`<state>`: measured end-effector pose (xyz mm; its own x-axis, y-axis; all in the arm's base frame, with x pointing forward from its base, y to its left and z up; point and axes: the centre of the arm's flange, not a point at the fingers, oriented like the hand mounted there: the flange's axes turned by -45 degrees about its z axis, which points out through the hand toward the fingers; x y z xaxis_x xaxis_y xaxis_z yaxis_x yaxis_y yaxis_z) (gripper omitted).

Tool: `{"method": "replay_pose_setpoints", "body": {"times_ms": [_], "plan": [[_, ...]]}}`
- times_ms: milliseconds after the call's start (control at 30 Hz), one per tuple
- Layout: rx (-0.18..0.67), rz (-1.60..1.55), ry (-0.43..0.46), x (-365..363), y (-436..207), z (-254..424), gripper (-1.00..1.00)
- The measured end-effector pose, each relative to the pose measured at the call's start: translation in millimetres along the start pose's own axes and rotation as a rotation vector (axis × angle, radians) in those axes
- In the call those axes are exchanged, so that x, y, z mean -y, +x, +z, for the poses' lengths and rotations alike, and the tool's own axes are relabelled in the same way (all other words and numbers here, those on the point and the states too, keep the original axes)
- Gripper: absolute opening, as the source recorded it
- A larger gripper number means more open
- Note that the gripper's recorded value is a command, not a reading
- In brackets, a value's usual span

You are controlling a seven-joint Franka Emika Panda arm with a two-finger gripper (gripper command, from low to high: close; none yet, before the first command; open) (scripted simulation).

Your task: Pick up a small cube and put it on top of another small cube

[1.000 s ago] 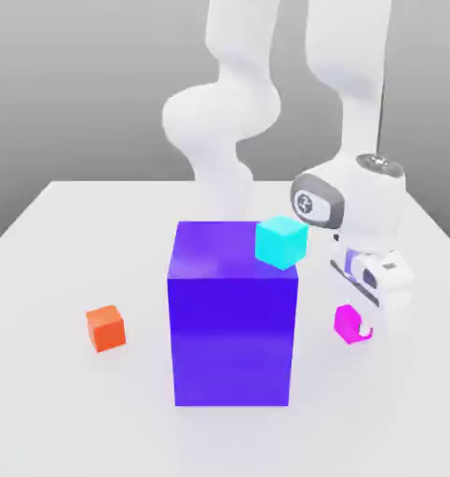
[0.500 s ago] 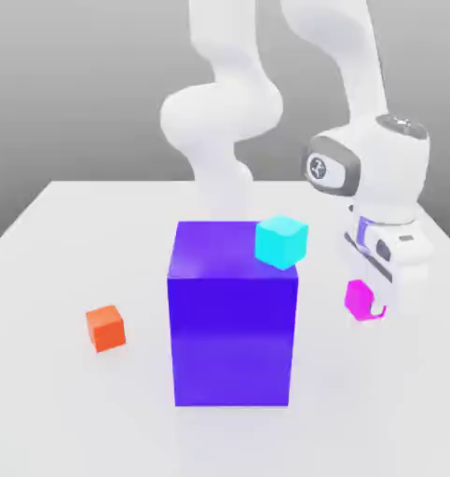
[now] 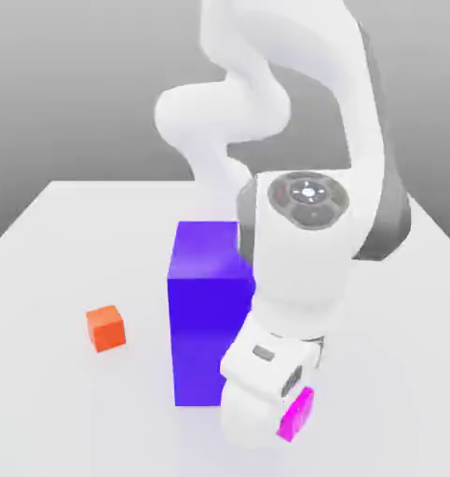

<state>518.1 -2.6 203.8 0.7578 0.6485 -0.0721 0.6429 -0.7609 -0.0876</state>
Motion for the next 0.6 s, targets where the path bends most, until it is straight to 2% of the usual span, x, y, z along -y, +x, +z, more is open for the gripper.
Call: {"method": "replay_pose_setpoints", "body": {"times_ms": [300, 400, 433, 600], "plan": [[-0.075, 0.566, -0.029, -183, -128, -38, -1.00], [-0.099, 0.734, -0.048, -229, -181, -13, -1.00], [-0.102, 0.758, -0.050, -236, -188, 5, 1.00], [-0.102, 0.758, -0.050, -236, -188, 5, 1.00]]}}
